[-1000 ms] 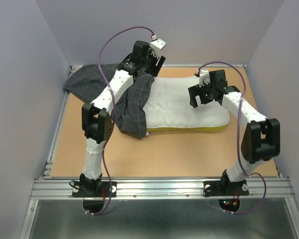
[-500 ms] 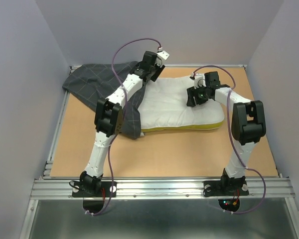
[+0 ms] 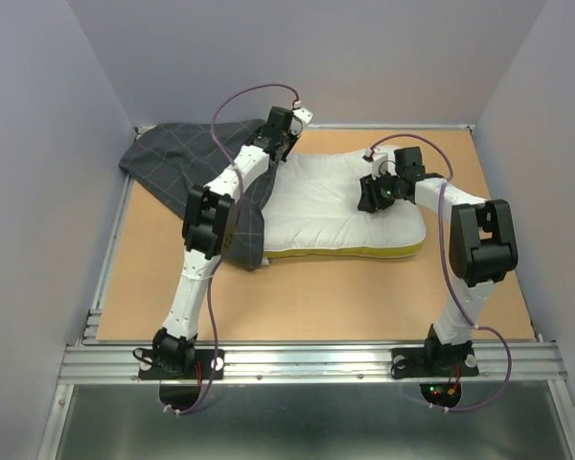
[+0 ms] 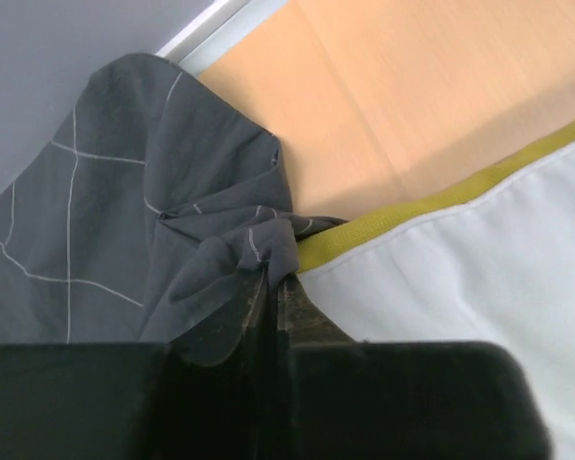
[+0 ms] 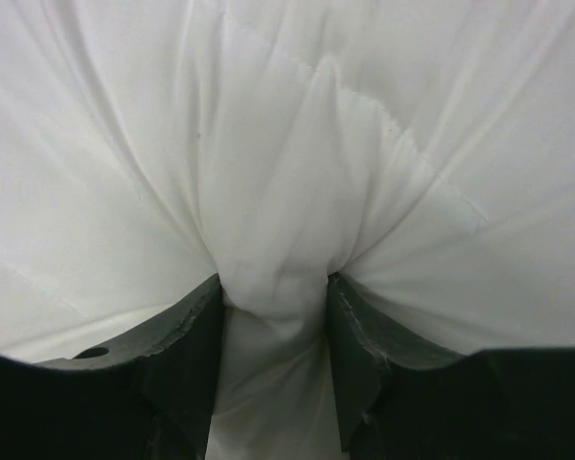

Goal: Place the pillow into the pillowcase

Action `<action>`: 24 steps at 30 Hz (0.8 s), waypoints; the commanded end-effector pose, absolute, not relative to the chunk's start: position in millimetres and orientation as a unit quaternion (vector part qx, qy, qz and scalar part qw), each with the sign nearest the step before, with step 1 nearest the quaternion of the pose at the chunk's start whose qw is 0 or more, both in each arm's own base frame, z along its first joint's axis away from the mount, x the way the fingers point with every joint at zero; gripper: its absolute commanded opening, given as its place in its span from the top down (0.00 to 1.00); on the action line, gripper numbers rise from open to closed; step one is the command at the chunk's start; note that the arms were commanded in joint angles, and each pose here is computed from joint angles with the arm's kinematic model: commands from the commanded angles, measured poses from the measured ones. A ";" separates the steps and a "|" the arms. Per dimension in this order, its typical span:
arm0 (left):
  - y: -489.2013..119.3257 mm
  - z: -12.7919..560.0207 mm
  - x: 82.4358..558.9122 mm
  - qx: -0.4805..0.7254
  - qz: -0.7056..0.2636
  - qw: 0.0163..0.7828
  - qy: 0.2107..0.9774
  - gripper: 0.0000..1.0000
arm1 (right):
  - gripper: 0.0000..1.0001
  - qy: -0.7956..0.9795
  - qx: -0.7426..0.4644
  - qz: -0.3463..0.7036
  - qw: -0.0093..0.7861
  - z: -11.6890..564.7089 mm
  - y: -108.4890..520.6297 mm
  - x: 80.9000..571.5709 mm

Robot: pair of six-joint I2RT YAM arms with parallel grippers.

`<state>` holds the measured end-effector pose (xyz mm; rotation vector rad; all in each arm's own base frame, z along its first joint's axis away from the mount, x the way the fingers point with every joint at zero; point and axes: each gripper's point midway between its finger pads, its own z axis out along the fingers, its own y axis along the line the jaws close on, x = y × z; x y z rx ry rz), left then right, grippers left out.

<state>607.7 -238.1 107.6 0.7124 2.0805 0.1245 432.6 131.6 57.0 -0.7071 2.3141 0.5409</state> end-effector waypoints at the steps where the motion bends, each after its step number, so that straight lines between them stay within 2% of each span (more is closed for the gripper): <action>1: -283.3 145.1 596.2 0.325 -0.054 0.480 0.813 1.00 | 0.65 0.909 -0.266 0.244 0.209 18.1 138.2 368.0; 3: -315.0 156.7 575.8 0.354 -0.125 0.479 0.794 1.00 | 0.65 0.909 -0.256 0.253 0.210 22.4 140.9 369.2; 4: -346.2 168.2 552.5 0.373 -0.180 0.477 0.775 1.00 | 0.65 0.907 -0.254 0.261 0.210 24.6 144.3 368.5; 9: -443.5 204.1 473.3 0.415 -0.338 0.455 0.712 1.00 | 0.66 0.907 -0.242 0.270 0.216 33.2 148.6 371.5; 14: -470.9 200.8 454.4 0.397 -0.406 0.425 0.705 1.00 | 0.66 0.906 -0.237 0.268 0.226 43.6 147.5 370.6; 18: -441.9 214.8 490.5 0.353 -0.405 0.443 0.717 0.67 | 0.65 0.906 -0.236 0.256 0.241 55.6 143.9 370.0; 19: -431.4 233.5 493.5 0.345 -0.411 0.451 0.714 0.47 | 0.59 0.903 -0.240 0.253 0.252 64.5 143.3 369.7; 20: -406.8 246.1 508.9 0.329 -0.400 0.467 0.717 0.35 | 0.54 0.899 -0.243 0.250 0.264 72.8 143.0 371.7; 21: -392.2 249.0 511.3 0.324 -0.393 0.468 0.722 0.32 | 0.37 0.897 -0.244 0.249 0.273 80.9 143.1 372.7; 22: -374.8 289.3 503.5 0.332 -0.392 0.494 0.702 0.28 | 0.27 0.890 -0.248 0.242 0.296 100.6 143.2 378.2; 23: -357.5 304.4 503.0 0.328 -0.386 0.506 0.698 0.24 | 0.17 0.887 -0.248 0.236 0.309 111.2 142.6 381.6; 24: -340.9 318.8 501.3 0.321 -0.379 0.518 0.697 0.18 | 0.01 0.884 -0.251 0.230 0.321 121.4 144.0 384.3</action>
